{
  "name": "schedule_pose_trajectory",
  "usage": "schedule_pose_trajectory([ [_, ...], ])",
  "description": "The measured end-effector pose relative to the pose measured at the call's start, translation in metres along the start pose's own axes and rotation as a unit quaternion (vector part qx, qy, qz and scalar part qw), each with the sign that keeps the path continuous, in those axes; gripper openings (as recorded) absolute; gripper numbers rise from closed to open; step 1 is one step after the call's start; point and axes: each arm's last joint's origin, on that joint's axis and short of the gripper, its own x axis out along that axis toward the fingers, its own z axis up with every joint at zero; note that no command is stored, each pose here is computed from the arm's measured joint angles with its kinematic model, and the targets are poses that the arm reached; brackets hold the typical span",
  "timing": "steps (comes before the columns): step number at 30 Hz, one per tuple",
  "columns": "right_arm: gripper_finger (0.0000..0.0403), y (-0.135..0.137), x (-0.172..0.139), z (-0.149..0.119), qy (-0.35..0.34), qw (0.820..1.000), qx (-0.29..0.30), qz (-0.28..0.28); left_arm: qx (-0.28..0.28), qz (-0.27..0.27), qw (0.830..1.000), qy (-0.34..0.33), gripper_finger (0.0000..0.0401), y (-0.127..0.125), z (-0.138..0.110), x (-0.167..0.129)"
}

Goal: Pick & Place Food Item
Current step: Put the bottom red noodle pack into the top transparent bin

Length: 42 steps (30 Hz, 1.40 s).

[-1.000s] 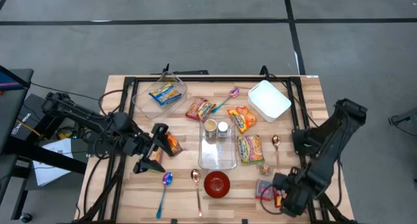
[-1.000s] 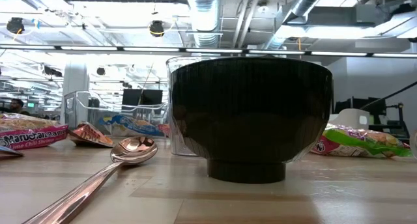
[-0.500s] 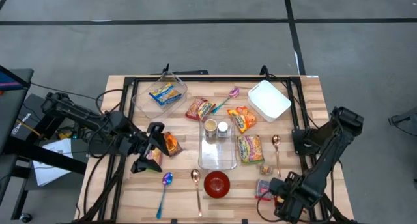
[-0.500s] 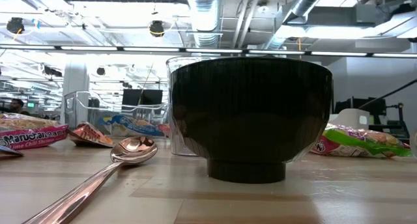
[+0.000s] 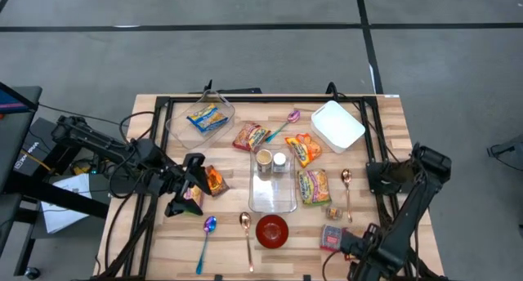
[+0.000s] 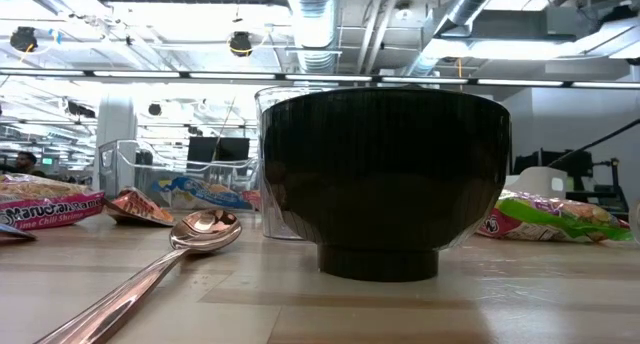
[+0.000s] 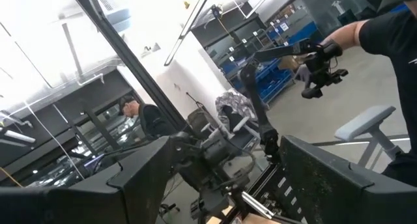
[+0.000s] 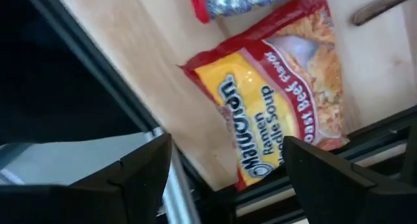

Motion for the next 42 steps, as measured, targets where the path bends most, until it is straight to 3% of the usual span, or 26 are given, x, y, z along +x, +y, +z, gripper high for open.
schedule_pose_trajectory([
  [13,0.0285,0.006,0.041,-0.022,0.012,0.994,-0.045,-0.100,0.000,0.001,1.000,0.000,0.0280,0.000,0.000,0.000],
  [23,0.0285,0.004,0.040,-0.021,-0.054,0.991,-0.054,-0.109,0.000,0.000,1.000,0.001,0.0280,0.000,0.000,0.000],
  [42,0.0285,0.006,0.041,-0.019,-0.079,0.990,-0.057,-0.098,-0.002,-0.003,1.000,0.006,0.0280,-0.001,-0.001,0.000],
])
